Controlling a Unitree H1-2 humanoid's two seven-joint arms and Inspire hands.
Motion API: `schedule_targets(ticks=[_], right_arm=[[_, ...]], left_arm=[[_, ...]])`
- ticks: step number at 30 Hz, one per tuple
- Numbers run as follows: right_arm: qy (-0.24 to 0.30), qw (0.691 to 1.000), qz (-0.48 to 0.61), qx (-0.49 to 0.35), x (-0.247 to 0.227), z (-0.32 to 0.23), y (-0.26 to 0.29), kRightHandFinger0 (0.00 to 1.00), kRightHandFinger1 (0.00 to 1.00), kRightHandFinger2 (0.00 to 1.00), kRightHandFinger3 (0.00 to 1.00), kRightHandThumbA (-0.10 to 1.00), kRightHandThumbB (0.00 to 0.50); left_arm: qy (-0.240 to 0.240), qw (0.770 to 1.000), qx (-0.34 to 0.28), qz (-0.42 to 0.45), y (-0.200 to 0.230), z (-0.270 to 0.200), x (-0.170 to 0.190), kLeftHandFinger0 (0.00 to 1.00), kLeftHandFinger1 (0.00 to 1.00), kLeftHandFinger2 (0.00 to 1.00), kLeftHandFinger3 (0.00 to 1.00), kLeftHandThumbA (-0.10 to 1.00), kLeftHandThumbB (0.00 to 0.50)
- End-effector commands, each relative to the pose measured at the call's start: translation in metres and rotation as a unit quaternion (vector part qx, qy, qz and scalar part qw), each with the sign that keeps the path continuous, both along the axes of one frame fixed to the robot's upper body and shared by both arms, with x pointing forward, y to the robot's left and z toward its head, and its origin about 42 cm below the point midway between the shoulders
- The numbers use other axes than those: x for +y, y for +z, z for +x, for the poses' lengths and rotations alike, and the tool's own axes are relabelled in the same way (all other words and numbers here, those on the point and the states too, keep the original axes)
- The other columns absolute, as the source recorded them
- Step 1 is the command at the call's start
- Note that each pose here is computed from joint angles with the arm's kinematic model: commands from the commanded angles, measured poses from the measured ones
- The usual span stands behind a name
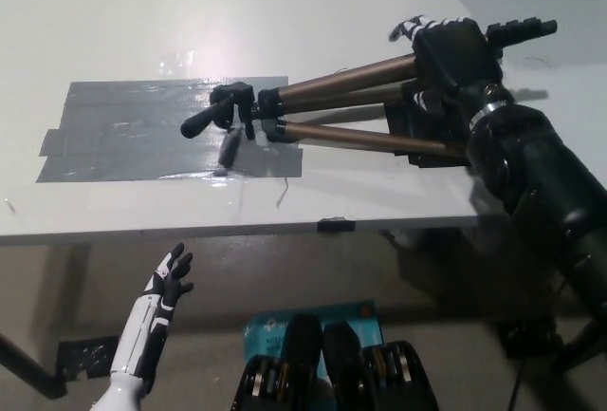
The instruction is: A tripod is kept on the middle of the desk infront of the robot and the robot grabs one of its legs to pick it up and hands it to a person
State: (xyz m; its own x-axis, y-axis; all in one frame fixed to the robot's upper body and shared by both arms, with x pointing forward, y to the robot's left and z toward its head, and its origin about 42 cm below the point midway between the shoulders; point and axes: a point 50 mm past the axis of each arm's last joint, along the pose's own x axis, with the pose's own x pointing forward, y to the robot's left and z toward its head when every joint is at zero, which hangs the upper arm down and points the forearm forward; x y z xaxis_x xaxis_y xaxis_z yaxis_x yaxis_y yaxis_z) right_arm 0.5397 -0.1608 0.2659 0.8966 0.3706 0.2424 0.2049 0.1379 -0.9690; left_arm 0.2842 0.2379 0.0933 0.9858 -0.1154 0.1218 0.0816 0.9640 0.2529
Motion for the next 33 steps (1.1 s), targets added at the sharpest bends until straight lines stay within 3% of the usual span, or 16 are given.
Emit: schedule_targets(ticks=[1, 4, 8, 12, 16, 20, 24, 27, 29, 31, 33], right_arm=[[0.121, 0.933, 0.161, -0.299, 0.044, -0.011, 0.129, 0.02, 0.45, 0.83, 0.87, -0.1, 0.154], [0.132, 0.928, 0.178, -0.299, 0.047, -0.014, 0.147, 0.0, 0.37, 0.77, 0.8, -0.1, 0.191], [0.138, 0.924, 0.182, -0.306, 0.051, -0.013, 0.154, 0.0, 0.39, 0.84, 0.95, -0.1, 0.187], [0.141, 0.927, 0.172, -0.303, 0.055, -0.01, 0.153, 0.0, 0.38, 0.83, 0.93, -0.1, 0.195], [0.133, 0.932, 0.166, -0.293, 0.056, -0.008, 0.146, 0.0, 0.36, 0.79, 0.93, -0.1, 0.173], [0.124, 0.936, 0.16, -0.288, 0.055, -0.003, 0.145, 0.0, 0.33, 0.74, 0.89, -0.1, 0.183], [0.113, 0.938, 0.145, -0.294, 0.052, 0.005, 0.145, 0.0, 0.27, 0.64, 0.73, -0.1, 0.228], [0.103, 0.939, 0.129, -0.301, 0.05, 0.008, 0.142, 0.0, 0.25, 0.61, 0.69, -0.1, 0.253], [0.103, 0.94, 0.117, -0.304, 0.049, 0.01, 0.139, 0.0, 0.24, 0.62, 0.69, -0.1, 0.244], [0.102, 0.938, 0.099, -0.317, 0.048, 0.011, 0.141, 0.0, 0.25, 0.66, 0.79, -0.1, 0.255], [0.102, 0.936, 0.093, -0.323, 0.048, 0.012, 0.142, 0.0, 0.26, 0.67, 0.8, -0.1, 0.258]], left_arm=[[-0.03, 0.999, -0.035, 0.01, 0.023, 0.008, 0.0, 0.92, 1.0, 1.0, 1.0, 1.0, 0.063], [-0.031, 0.999, -0.031, 0.006, 0.023, 0.009, 0.001, 0.92, 1.0, 1.0, 1.0, 1.0, 0.066], [-0.033, 0.999, -0.019, 0.003, 0.019, 0.002, 0.0, 0.91, 0.99, 0.99, 1.0, 1.0, 0.09], [-0.034, 0.999, -0.01, 0.004, 0.018, -0.002, -0.002, 0.88, 0.97, 0.95, 1.0, 1.0, 0.109], [-0.038, 0.999, 0.001, 0.007, 0.015, -0.009, -0.003, 0.89, 0.96, 0.93, 1.0, 1.0, 0.098], [-0.04, 0.999, 0.0, 0.011, 0.015, -0.01, -0.004, 0.88, 0.95, 0.91, 1.0, 1.0, 0.084], [-0.042, 0.999, -0.008, 0.021, 0.017, -0.007, -0.004, 0.88, 0.93, 0.89, 0.99, 1.0, 0.085], [-0.043, 0.999, -0.009, 0.022, 0.017, -0.008, -0.004, 0.87, 0.92, 0.88, 0.99, 1.0, 0.088], [-0.044, 0.999, -0.004, 0.02, 0.016, -0.009, -0.004, 0.88, 0.92, 0.88, 0.98, 1.0, 0.098], [-0.044, 0.999, -0.005, 0.021, 0.017, -0.007, -0.004, 0.87, 0.91, 0.87, 0.97, 1.0, 0.105], [-0.045, 0.999, -0.005, 0.021, 0.017, -0.007, -0.004, 0.87, 0.91, 0.86, 0.97, 1.0, 0.107]])
